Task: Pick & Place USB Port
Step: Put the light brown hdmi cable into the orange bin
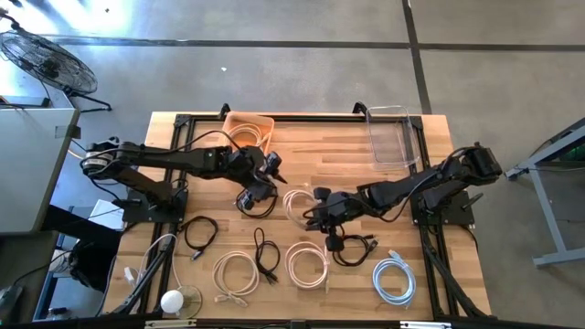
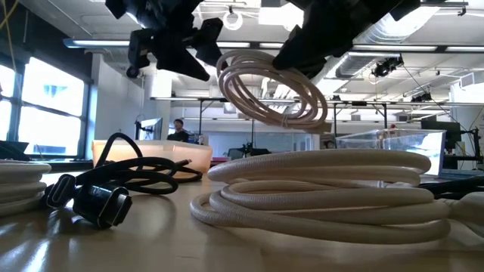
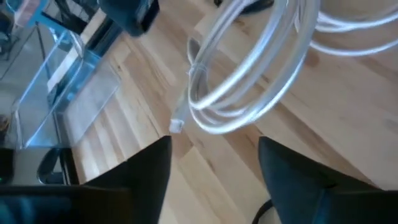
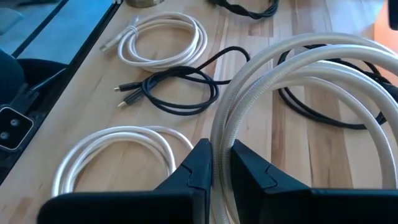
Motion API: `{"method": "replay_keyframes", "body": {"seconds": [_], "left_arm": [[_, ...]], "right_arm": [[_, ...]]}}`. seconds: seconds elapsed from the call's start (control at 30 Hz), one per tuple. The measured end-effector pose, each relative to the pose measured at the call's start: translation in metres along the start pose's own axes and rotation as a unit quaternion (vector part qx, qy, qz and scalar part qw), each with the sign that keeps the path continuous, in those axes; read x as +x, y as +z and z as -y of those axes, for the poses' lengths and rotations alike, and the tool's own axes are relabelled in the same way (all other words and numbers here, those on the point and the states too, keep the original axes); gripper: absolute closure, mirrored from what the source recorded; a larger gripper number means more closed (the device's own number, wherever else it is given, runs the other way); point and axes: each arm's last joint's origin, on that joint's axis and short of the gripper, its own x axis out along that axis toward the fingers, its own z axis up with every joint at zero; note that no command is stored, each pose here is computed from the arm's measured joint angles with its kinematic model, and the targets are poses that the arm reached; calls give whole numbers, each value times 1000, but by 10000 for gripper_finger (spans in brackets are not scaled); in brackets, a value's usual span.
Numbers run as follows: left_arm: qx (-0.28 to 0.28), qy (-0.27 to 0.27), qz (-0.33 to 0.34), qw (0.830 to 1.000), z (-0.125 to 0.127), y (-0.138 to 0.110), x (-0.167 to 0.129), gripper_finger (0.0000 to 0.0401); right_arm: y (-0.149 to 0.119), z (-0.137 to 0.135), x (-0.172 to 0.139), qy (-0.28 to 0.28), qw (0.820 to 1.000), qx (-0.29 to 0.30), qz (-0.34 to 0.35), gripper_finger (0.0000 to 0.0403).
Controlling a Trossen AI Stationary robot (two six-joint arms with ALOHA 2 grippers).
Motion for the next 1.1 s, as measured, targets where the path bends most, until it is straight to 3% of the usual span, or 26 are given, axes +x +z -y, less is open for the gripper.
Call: {"method": "replay_keyframes", "body": {"seconds": [0.3,0.47,0.73,1.1], "left_arm": [[50,-80,83,992,9,6,6,139],[110,-75,81,988,18,16,10,139],[136,-28,59,989,20,24,20,139],[133,-75,82,985,27,20,38,139]], "right_arm": [[0,0,0,2,1000,1,0,374],[1,0,0,7,1000,0,3,374],[1,-1,0,20,1000,1,4,374],[2,-1,0,24,1000,1,6,374]]}}
